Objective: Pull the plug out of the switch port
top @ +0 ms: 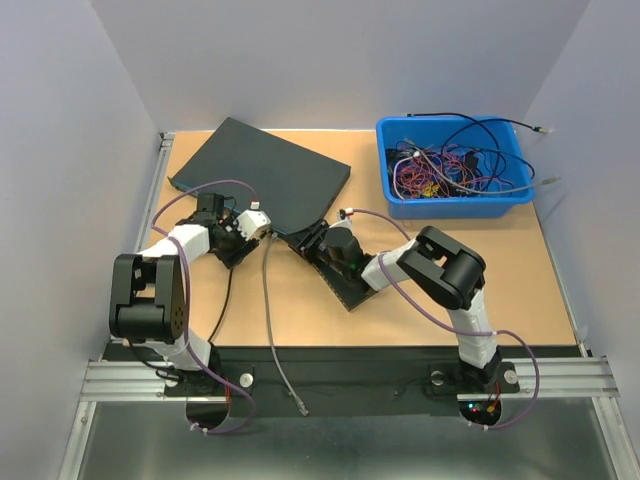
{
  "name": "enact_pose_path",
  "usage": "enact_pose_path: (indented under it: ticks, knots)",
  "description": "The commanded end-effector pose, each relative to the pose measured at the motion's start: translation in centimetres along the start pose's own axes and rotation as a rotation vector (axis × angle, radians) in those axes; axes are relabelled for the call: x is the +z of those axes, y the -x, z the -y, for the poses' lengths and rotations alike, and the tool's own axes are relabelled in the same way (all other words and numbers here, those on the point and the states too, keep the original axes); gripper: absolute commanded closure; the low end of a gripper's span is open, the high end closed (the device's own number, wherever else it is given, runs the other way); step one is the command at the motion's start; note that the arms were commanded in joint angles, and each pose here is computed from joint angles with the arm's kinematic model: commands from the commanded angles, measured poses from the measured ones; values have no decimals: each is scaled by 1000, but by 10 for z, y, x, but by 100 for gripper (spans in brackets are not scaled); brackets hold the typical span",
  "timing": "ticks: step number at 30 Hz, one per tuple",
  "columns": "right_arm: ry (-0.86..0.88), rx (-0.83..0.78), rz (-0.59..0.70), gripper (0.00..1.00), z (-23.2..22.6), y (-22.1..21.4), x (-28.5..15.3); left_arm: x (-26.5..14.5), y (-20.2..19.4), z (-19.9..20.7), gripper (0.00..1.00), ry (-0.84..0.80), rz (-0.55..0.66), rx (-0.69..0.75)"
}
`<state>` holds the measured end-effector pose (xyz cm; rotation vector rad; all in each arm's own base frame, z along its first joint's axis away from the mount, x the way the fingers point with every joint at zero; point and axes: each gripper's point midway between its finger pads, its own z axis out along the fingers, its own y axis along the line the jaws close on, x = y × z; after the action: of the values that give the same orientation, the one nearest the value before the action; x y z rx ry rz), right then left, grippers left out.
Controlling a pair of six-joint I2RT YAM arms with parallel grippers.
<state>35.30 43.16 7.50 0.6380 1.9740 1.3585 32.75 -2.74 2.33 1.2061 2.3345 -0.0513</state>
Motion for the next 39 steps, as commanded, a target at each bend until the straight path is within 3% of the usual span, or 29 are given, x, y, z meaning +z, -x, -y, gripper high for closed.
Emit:
enact_pose_path:
  ticks: [1,4,5,6,7,12,18,28,32,35,39]
  knots:
    - [-104,-56,25,56,28,9,-5,10,-35,-6,49,41,-104,16]
    - [-102,-55,30,56,27,11,-6,11,-49,4,67,0,-134,31]
    - [-101,-57,32,56,27,13,-6,8,-57,4,87,-9,-145,10]
    - [-102,-57,30,56,27,12,-6,7,-63,6,97,-19,-151,0]
    - [-102,-57,28,56,27,12,-6,5,-64,11,100,-41,-151,9]
    - [-102,-54,28,56,28,15,-6,-7,-66,22,100,-93,-139,9]
    - [-72,-101,38,56,14,21,-7,-44,-37,9,100,-44,-24,-22]
    - [55,-415,86,56,-44,42,-28,-118,37,7,100,-42,232,-10]
    - [211,-578,-30,55,-74,21,-37,-136,63,3,100,-54,315,-22]
    - [464,-678,-112,51,-118,-2,-51,-165,96,-12,100,-18,411,-48]
    - [661,-740,-107,29,-165,-21,-61,-218,147,-33,100,52,582,-71]
